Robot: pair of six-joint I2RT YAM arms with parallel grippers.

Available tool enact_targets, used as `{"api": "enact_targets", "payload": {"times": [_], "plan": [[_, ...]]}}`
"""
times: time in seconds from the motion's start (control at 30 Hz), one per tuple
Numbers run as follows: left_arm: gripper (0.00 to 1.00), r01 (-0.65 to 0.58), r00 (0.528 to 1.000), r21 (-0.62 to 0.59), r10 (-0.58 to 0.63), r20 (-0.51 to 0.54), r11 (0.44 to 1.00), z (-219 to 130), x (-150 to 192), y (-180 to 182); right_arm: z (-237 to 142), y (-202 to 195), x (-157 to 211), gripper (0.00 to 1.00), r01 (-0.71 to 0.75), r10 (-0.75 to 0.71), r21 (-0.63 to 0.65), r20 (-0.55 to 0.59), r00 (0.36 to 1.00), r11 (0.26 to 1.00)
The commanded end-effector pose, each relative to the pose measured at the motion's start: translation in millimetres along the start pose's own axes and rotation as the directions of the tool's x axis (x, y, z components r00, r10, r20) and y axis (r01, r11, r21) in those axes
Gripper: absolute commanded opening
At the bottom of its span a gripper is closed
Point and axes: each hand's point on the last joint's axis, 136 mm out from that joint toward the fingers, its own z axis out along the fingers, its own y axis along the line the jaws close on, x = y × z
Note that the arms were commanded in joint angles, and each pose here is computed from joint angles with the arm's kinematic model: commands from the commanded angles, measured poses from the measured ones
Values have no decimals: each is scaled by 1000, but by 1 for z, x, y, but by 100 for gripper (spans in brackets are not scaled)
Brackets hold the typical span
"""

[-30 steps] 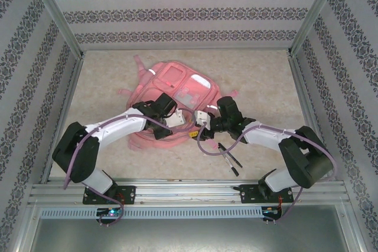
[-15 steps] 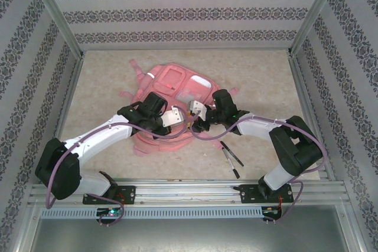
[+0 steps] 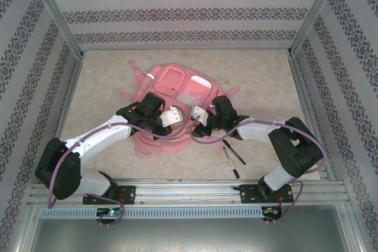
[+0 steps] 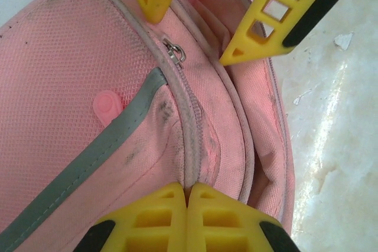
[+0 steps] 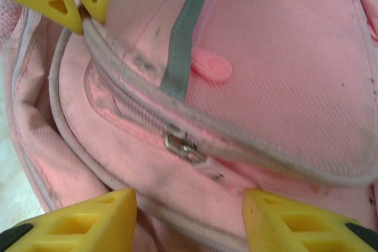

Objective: Pack books, pencil case, and school supplies into a backpack

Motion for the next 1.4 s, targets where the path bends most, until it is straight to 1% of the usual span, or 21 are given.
{"api": "enact_targets", "payload": {"times": [0.0, 0.17, 0.27, 0.33, 0.4, 0.53, 0.67, 0.8, 0.9, 0.97, 1.13, 1.17, 1.2, 1.27, 1.3, 1.37], "plan": [[0, 3, 997, 37, -6, 81, 999, -7, -15, -4, 6, -3, -13, 50, 50, -50, -14, 11, 999, 999], [0, 5, 996, 41, -9, 94, 999, -8, -15, -6, 7, 2, -11, 50, 71, -70, -57, 11, 997, 996], [0, 7, 995, 38, -10, 101, 999, -10, -15, -6, 6, -2, -8, 53, 59, -59, -44, 8, 998, 997], [0, 0, 994, 49, -5, 110, 999, -11, -16, -8, 5, -11, -5, 54, 31, -31, -12, -1, 1000, 999], [0, -4, 993, 59, -3, 117, 998, -12, -17, -10, 4, -14, -4, 55, 5, -5, -9, 7, 1000, 1000], [0, 5, 992, 63, -13, 125, 998, -11, -18, -10, 9, -3, -3, 58, -9, 10, -83, 16, 1000, 996], [0, 12, 992, 68, -20, 127, 998, -9, -18, -11, 16, -13, 7, 59, -103, 102, -38, -34, 994, 994], [0, 11, 993, 72, -20, 118, 997, -8, -15, -12, 18, -29, 18, 63, -185, 187, 55, -44, 981, 981], [0, 12, 994, 75, -21, 110, 997, -6, -13, -12, 19, -26, 20, 64, -194, 195, 40, -40, 980, 980], [0, 15, 994, 79, -23, 104, 997, -4, -12, -12, 21, -16, 17, 63, -174, 174, -7, -31, 984, 985], [0, 27, 994, 79, -35, 101, 997, -1, -13, -10, 16, 24, 8, 53, -54, 60, -208, 20, 998, 977], [0, 30, 994, 77, -38, 100, 997, 0, -13, -10, 14, 28, 8, 47, -40, 47, -224, 26, 999, 974], [0, 33, 995, 73, -40, 96, 997, 0, -13, -9, 12, 31, 8, 39, -29, 36, -231, 29, 999, 973], [0, 36, 995, 71, -43, 95, 997, 0, -13, -8, 9, 35, 9, 32, -2, 11, -232, 38, 999, 973], [0, 40, 994, 69, -47, 95, 997, 1, -13, -7, 7, 37, 10, 27, 6, 3, -233, 40, 999, 972], [0, 44, 994, 67, -50, 97, 997, 1, -13, -7, 5, 39, 9, 20, 12, -1, -237, 46, 999, 971]]}}
